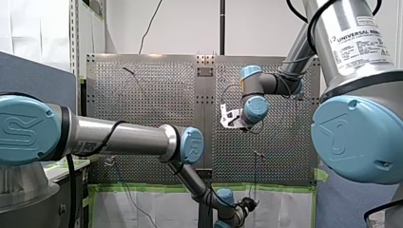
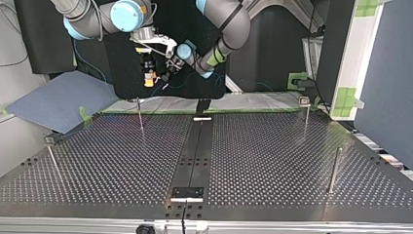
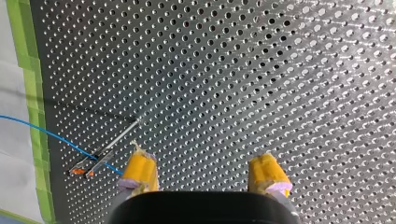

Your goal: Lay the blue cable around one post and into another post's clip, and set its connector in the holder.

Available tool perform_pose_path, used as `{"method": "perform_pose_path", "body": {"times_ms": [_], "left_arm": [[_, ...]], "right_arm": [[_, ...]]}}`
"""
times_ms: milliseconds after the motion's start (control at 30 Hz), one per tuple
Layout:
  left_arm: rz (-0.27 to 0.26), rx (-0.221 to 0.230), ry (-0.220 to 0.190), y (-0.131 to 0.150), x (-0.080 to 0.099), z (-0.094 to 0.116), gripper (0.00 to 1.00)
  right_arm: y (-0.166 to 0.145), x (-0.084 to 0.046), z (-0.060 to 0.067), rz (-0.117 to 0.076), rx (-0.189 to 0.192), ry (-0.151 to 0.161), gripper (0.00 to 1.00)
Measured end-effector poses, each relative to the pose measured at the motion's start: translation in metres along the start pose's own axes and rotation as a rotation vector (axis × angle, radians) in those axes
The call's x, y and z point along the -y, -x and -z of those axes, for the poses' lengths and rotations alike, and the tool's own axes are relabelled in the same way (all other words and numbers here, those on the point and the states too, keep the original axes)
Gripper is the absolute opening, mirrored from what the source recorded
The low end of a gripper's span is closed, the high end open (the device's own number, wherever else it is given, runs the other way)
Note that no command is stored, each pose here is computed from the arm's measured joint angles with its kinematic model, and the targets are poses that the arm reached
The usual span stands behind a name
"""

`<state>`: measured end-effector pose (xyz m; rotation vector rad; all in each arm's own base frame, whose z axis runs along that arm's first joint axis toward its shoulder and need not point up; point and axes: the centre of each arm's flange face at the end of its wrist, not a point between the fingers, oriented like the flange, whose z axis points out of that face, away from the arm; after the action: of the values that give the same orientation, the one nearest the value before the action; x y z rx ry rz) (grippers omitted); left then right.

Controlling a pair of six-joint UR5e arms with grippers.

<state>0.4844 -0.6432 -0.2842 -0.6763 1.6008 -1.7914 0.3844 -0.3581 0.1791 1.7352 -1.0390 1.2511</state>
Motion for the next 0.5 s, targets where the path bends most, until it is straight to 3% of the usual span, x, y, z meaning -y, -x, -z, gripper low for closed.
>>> {"method": "perform_pose_path", "body": {"times_ms": [167,233,300,333,500], "left_arm": [[-0.001,-0.004,-0.045,-0.0038,0.0047,-0.0033,0.22],[-0.001,-0.004,-0.054,-0.0039,0.0063,-0.0046,0.16],[-0.006,-0.003,-0.055,-0.0038,0.006,-0.0041,0.11],[-0.011,-0.002,-0.053,-0.0037,0.0056,-0.0036,0.0],[-0.046,0.001,-0.041,-0.0034,0.0026,0.0001,0.0]], "right_arm": [[0.0,0.0001,0.0,0.003,0.0,-0.001,1.0],[0.0003,0.0001,0.0001,0.003,0.0,-0.001,1.0],[0.0008,0.0,0.0004,0.004,0.002,-0.001,1.0],[0.001,0.0,0.0005,0.005,0.002,0.0,1.0],[0.0029,-0.0002,0.0015,0.007,0.004,0.0,1.0]]}}
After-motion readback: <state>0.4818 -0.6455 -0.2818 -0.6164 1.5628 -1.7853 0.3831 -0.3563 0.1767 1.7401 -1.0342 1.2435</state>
